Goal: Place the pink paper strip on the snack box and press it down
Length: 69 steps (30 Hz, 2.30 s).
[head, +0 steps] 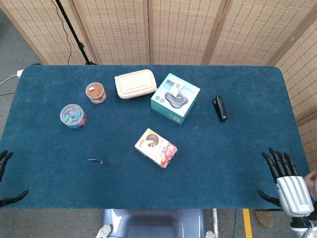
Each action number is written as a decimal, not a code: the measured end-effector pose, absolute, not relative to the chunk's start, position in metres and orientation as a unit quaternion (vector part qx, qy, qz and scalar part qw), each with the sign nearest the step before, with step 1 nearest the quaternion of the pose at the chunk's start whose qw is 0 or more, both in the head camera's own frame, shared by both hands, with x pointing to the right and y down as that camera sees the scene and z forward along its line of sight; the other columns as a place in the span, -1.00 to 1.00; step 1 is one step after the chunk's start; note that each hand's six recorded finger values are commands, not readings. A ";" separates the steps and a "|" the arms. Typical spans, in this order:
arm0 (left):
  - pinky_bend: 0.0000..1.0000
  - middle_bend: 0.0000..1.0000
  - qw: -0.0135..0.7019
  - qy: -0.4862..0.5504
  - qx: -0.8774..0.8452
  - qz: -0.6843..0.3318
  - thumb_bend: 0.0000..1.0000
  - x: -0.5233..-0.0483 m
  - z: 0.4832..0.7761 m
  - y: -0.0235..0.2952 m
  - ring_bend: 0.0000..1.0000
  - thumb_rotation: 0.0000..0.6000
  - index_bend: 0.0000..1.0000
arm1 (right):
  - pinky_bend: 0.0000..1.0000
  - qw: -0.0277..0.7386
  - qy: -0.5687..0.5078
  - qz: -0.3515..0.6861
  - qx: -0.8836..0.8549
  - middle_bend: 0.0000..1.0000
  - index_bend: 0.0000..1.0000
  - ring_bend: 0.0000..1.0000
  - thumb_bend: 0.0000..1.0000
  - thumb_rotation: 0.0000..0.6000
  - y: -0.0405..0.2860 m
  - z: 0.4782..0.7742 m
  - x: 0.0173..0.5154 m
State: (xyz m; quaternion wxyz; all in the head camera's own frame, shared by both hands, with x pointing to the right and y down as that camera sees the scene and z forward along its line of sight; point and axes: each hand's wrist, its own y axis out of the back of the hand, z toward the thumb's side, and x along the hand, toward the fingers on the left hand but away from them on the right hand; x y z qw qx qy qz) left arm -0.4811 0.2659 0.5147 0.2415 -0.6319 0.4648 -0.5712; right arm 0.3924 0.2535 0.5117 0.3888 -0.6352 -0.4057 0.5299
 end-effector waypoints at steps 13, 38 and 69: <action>-1.00 -1.00 0.252 0.461 -0.642 -0.559 -1.00 -0.471 0.530 0.248 -1.00 1.00 -1.00 | -1.00 0.384 -0.411 0.526 -0.638 -1.00 -1.00 -1.00 -1.00 1.00 0.252 0.509 0.393; -1.00 -1.00 0.240 0.352 -0.711 -0.560 -0.62 -0.363 0.670 0.196 -1.00 1.00 -0.23 | -1.00 0.358 -0.422 0.523 -0.648 -1.00 -1.00 -1.00 -1.00 1.00 0.248 0.508 0.404; -1.00 -1.00 0.235 0.326 -0.706 -0.583 -0.39 -0.324 0.708 0.194 -1.00 1.00 0.08 | -1.00 0.339 -0.427 0.518 -0.659 -1.00 -1.00 -1.00 -1.00 1.00 0.245 0.507 0.410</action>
